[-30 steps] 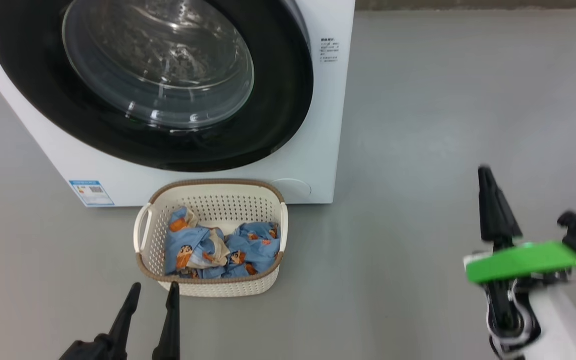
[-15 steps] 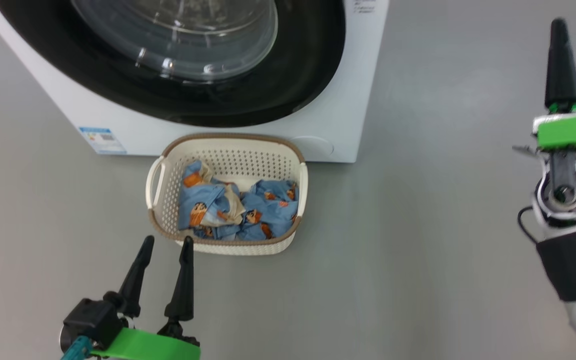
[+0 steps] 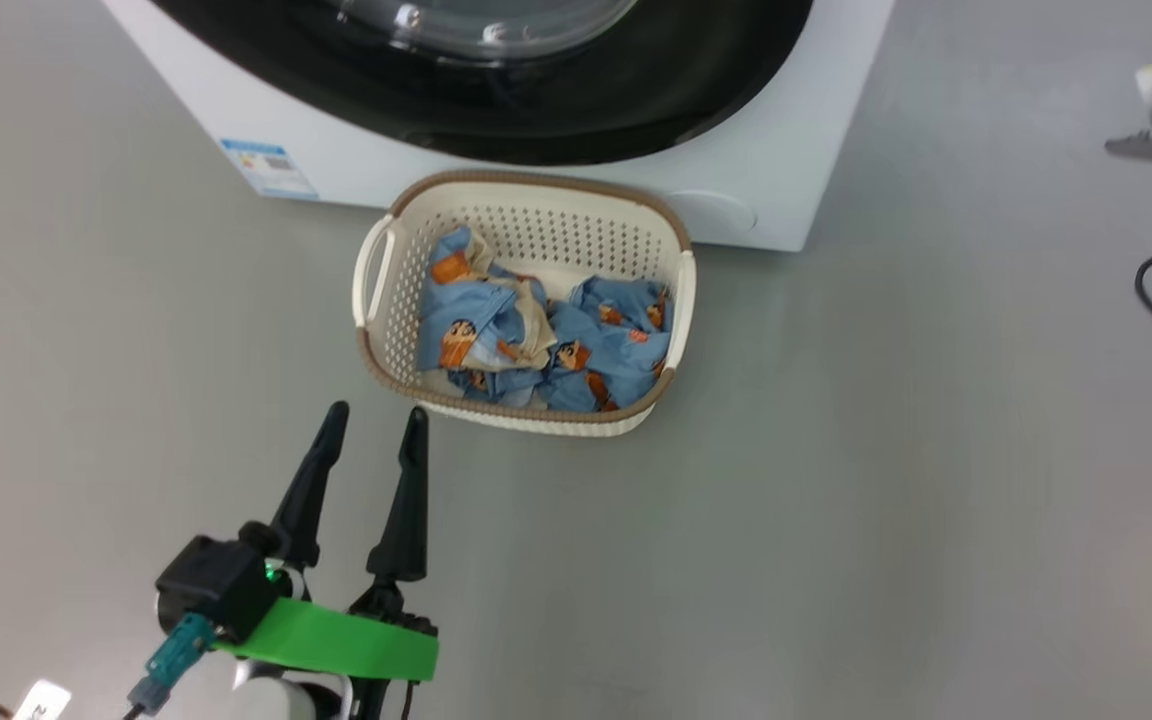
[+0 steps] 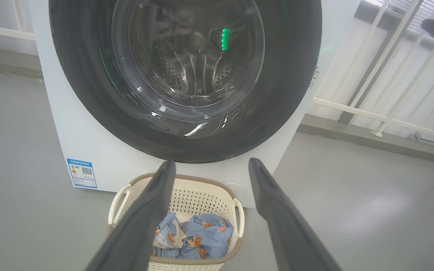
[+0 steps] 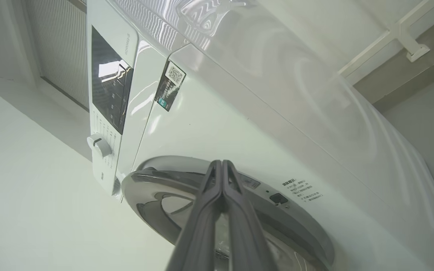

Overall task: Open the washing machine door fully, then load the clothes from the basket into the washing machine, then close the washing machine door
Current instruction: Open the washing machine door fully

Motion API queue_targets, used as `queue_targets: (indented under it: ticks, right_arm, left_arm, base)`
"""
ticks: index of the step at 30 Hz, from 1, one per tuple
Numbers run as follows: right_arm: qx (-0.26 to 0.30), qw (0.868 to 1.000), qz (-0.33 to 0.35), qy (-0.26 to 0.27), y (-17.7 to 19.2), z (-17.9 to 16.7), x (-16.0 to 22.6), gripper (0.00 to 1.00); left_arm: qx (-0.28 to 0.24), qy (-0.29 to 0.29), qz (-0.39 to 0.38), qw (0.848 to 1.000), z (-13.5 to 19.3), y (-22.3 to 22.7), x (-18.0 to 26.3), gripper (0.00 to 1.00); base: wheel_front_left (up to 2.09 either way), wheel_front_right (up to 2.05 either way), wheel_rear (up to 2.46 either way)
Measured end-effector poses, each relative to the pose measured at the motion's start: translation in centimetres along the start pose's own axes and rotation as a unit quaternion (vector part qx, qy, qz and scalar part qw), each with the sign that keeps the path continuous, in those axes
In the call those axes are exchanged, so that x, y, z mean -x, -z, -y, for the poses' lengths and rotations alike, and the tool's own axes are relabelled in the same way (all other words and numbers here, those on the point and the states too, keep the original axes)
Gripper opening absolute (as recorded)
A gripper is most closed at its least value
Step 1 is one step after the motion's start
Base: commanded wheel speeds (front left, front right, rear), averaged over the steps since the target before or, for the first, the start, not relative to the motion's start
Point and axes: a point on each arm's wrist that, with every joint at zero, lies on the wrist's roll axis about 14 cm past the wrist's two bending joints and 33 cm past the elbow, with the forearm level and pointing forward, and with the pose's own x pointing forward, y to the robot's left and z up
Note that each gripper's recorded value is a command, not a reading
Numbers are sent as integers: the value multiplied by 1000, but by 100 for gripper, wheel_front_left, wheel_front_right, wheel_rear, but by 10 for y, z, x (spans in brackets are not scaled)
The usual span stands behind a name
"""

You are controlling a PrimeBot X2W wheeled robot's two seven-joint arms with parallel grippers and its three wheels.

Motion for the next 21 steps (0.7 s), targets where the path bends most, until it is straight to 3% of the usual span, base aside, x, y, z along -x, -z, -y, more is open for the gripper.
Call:
queue_targets:
  ticks: [10, 21]
  right_arm:
    - [-79, 989, -121, -14, 41, 17, -41, 0]
    - [-129, 974, -182, -33, 63, 28, -71, 0]
  left_arm:
    - [2, -6, -14, 1000, -8, 12, -18, 100]
    - [4, -8, -24, 1000, -14, 21, -37, 100]
  base:
    - [0, 0, 0]
    - [0, 0, 0]
